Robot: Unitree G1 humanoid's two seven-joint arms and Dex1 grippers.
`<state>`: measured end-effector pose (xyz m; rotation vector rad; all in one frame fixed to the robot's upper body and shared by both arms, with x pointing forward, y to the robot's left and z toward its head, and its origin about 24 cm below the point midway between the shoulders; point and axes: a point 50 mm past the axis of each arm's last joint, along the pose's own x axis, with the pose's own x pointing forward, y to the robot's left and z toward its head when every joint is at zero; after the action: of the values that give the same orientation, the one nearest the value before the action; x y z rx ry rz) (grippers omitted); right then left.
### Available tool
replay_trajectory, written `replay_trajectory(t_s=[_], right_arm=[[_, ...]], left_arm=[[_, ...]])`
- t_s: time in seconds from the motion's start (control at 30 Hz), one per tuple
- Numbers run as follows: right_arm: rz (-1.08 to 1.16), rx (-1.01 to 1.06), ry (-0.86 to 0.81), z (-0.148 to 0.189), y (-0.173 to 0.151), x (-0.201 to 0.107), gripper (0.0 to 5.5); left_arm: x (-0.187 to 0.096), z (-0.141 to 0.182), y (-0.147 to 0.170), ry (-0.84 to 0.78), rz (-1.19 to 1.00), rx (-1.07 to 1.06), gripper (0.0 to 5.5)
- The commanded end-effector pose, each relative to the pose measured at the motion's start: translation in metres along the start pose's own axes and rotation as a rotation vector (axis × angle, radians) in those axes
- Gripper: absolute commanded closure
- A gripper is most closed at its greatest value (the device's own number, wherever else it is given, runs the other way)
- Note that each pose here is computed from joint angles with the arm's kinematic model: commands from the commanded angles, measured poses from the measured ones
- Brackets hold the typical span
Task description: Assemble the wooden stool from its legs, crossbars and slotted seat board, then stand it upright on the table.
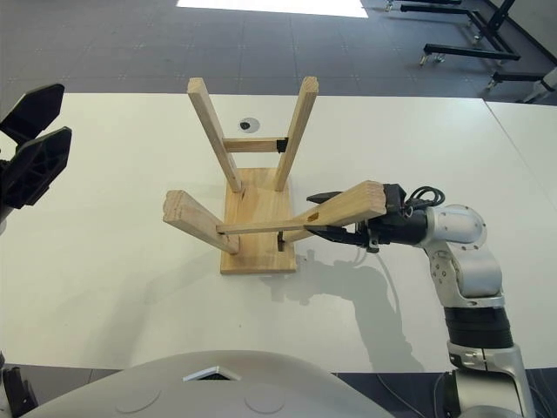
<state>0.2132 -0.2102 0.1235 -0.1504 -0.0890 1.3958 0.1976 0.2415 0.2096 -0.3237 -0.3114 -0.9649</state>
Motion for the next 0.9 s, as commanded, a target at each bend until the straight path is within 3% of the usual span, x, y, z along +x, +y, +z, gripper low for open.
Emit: replay_trajectory(t_s=[0.03,0.27,0.9], right_arm=[[0.019,0.028,0.049,-0.004,0.006,-0.004,3.45],[0.054,0.037,0.056,-0.003,0.012,-0.001,3.45],[0.101,0.073,0.098,-0.004,-0.009,0.001,3.45]], left_arm=[[-0.001,0.001,-0.002,0.011,0.005,0.002,0.10],[0.000,-0.001,-0.002,0.019,-0.003,-0.001,0.10],[0.002,-0.011,-0.003,0.026,0.004,-0.009,0.10]])
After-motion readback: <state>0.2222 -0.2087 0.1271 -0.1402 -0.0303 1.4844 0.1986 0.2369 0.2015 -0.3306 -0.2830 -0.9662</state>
